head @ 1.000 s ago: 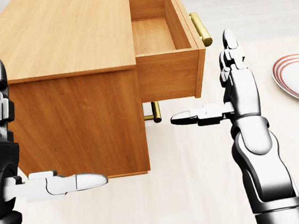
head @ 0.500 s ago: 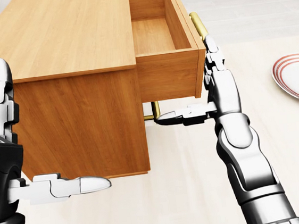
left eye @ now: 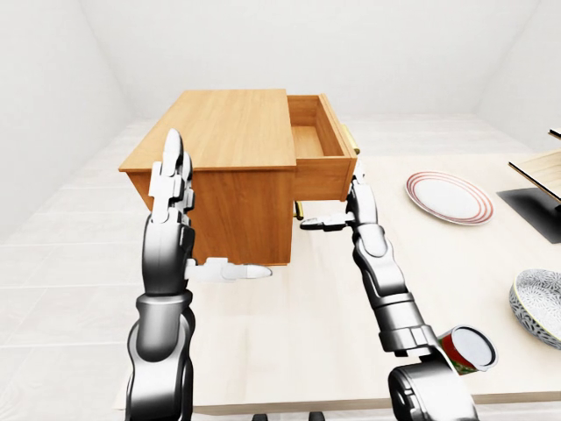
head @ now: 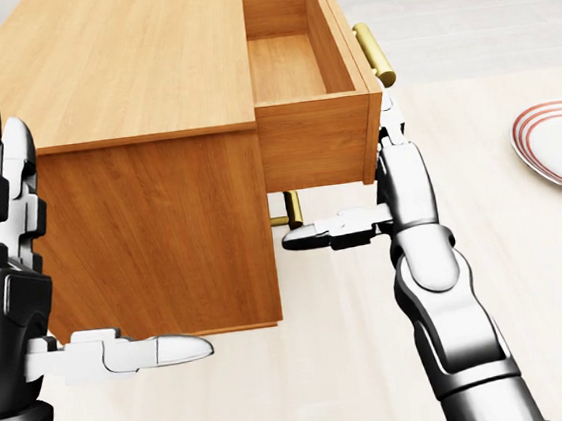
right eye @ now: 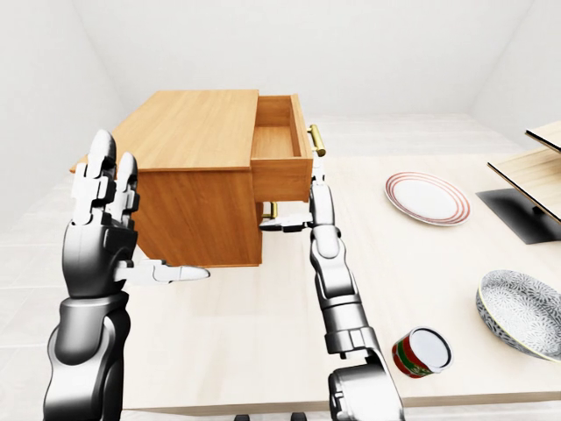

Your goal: Close the top drawer of the cabinet.

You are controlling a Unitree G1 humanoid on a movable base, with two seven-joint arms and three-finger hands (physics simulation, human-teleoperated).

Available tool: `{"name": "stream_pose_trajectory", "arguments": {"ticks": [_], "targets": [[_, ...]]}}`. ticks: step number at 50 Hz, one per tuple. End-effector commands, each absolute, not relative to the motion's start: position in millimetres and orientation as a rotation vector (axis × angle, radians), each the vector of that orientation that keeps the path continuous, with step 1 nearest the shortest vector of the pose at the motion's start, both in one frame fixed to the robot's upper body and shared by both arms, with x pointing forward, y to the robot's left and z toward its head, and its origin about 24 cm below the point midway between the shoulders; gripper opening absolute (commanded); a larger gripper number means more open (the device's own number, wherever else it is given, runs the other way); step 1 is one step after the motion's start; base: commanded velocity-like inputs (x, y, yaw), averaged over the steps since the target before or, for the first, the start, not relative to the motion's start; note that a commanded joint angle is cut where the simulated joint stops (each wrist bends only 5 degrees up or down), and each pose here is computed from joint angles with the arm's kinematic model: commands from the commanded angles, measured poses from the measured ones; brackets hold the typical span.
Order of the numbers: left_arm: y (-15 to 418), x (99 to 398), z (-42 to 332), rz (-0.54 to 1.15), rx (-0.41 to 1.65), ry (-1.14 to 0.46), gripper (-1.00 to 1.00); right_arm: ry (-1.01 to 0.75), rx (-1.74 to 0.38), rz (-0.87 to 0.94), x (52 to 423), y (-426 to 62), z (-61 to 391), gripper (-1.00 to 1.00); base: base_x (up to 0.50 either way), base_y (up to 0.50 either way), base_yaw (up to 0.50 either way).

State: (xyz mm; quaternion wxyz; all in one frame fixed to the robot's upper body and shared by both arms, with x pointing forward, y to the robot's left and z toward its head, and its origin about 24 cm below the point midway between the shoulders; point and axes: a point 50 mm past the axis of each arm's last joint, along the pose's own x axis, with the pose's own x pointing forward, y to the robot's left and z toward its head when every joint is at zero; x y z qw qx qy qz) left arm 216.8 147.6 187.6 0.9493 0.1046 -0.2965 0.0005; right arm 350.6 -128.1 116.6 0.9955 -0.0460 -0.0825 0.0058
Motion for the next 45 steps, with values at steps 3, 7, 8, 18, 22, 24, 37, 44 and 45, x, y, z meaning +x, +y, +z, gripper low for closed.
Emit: {"name": "stream_pose_trajectory", "arguments": {"ticks": [3,7,8,18,22,24,37,44,45], "targets": [[147,219,185,-0.007,0.218,-0.590,1.00,-0.159,-0.093,0.101,352,-103,116,1.00,0.00,0.00,0.00],[146,219,185,-0.009,0.218,-0.590,1.00,-0.167,-0.096,0.110,352,-100,120,1.00,0.00,0.00,0.00],[146,219,185,-0.011,0.218,-0.590,1.00,-0.172,-0.097,0.115,353,-98,123,1.00,0.00,0.00,0.00],[145,218,185,-0.017,0.219,-0.590,1.00,-0.180,-0.095,0.151,354,-86,126,1.00,0.00,0.00,0.00],[145,219,184,-0.017,0.219,-0.586,1.00,-0.182,-0.086,0.168,355,-79,127,1.00,0.00,0.00,0.00],[145,218,184,-0.018,0.219,-0.586,1.00,-0.183,-0.085,0.171,354,-78,128,1.00,0.00,0.00,0.00],[145,219,184,-0.017,0.221,-0.587,1.00,-0.175,-0.077,0.214,353,-63,121,1.00,0.00,0.00,0.00],[146,218,186,-0.011,0.223,-0.593,1.00,-0.171,-0.076,0.250,351,-51,120,1.00,0.00,0.00,0.00],[146,218,186,-0.012,0.222,-0.595,1.00,-0.171,-0.077,0.252,352,-50,120,1.00,0.00,0.00,0.01]]}}
